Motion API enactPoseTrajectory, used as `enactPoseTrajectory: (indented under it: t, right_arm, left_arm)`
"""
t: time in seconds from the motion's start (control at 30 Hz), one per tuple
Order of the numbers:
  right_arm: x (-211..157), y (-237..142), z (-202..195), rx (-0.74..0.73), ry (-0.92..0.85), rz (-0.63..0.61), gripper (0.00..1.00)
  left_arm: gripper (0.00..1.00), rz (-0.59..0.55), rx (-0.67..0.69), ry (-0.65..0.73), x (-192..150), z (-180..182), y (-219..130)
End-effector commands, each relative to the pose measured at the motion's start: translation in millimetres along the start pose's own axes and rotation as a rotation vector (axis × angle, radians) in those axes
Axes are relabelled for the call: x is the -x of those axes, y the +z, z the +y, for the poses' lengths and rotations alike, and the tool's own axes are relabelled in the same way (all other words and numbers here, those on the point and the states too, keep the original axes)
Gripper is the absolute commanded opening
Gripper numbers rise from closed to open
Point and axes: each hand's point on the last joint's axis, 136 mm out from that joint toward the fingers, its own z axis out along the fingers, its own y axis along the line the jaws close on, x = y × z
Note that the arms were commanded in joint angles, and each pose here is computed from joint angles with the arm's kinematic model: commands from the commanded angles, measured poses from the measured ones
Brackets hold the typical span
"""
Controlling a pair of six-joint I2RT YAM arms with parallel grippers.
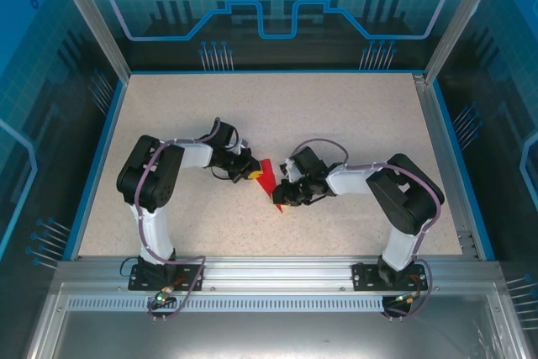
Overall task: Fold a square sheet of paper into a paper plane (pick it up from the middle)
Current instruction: Fold the wing for the fifth time at the center of the table.
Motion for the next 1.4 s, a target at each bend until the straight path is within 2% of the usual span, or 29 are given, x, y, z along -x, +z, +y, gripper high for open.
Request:
enactPoseTrajectory:
  t: [0.0,0.53,0.77,0.87,1.07,1.13,1.37]
  right_arm:
    - [-49,2,-27,-0.080,0.108,0.143,0.20]
    - [-56,-19,-23,-0.098,0.048,0.123,0.23]
    - [-24,-42,-18,-0.177,0.005,-0.009,0.26]
    - [-5,-55,-15,-0.240,-0.022,-0.080,0.30]
    - [27,-78,-10,-0.335,-0.051,-0.213,0.37]
    - [32,-84,-13,-0.369,-0.037,-0.242,0.39]
    - [32,-88,-38,-0.414,0.058,-0.300,0.47]
  left_arm:
    - [0.00,0.000,0.107,-0.078,-4,39,10]
    - [0.00,-0.001,0.113,-0.076,-5,40,9]
    - [0.00,-0.036,0.068,-0.024,-3,10,-9]
    - [0.13,-0.075,0.067,0.024,-2,-14,-28]
    - [0.49,-0.155,0.156,0.105,-11,-45,-63]
    - [0.56,-0.168,0.226,0.092,-16,-40,-69]
    - [0.65,-0.151,0.477,0.089,-41,-24,-60]
